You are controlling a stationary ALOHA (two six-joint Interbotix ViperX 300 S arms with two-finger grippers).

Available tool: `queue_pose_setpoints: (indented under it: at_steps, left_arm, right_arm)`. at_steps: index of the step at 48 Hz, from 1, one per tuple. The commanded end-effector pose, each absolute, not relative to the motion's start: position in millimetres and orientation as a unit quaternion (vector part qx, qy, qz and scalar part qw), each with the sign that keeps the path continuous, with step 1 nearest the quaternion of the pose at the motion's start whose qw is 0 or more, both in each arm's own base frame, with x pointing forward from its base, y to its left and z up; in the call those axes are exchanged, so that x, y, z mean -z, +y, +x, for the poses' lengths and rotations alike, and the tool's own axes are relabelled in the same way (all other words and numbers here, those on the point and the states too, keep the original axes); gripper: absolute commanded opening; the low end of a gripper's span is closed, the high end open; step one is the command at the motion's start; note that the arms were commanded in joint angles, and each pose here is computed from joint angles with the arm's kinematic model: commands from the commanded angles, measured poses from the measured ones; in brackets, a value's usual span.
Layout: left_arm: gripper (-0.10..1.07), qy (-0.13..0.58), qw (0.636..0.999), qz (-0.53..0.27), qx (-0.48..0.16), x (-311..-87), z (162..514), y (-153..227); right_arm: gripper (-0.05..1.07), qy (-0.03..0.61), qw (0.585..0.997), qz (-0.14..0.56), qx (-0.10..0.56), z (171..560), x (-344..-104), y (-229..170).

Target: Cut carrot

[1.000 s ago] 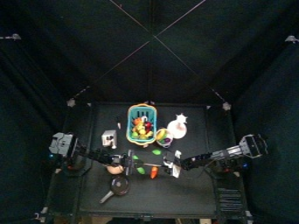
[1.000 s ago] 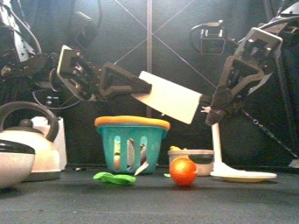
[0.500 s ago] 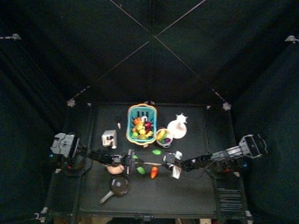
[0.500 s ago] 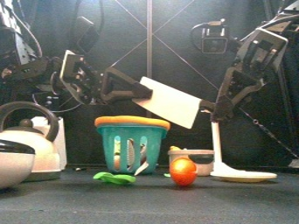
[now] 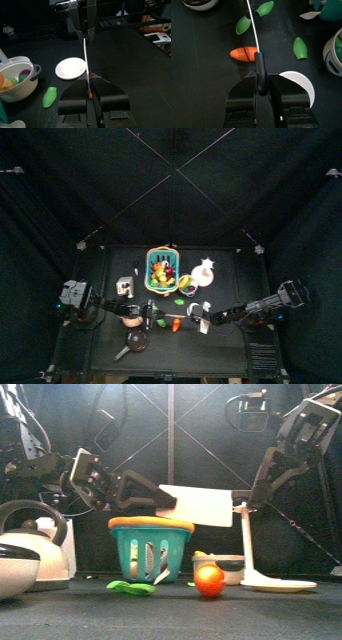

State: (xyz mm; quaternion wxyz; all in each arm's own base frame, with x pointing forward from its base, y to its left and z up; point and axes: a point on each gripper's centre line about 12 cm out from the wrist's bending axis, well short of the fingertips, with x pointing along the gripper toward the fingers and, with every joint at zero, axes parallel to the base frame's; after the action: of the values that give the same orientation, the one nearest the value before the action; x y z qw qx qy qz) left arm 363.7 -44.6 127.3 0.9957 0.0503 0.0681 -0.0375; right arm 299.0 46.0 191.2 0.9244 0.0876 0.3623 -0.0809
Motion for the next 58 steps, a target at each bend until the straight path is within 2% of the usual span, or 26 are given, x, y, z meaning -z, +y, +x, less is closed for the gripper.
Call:
queue_pose_setpoints:
  at_steps: [1, 23, 38, 58]
  left_arm:
    - [0.40, 0.077, 0.995, 0.041, 0.055, -128, 363, -57]
    - [0.40, 0.106, 0.989, 0.033, 0.099, -119, 357, -88]
    - [0.40, 0.128, 0.987, 0.007, 0.096, -101, 363, -91]
    - [0.40, 0.137, 0.987, 0.002, 0.087, -97, 364, -89]
  right_arm:
    - [0.43, 0.347, 0.929, 0.095, 0.082, 301, -203, 45]
    - [0.43, 0.380, 0.913, 0.113, 0.097, 305, -181, 44]
    - [0.43, 0.390, 0.908, 0.118, 0.097, 309, -171, 43]
    - [0.43, 0.403, 0.902, 0.114, 0.103, 311, -162, 42]
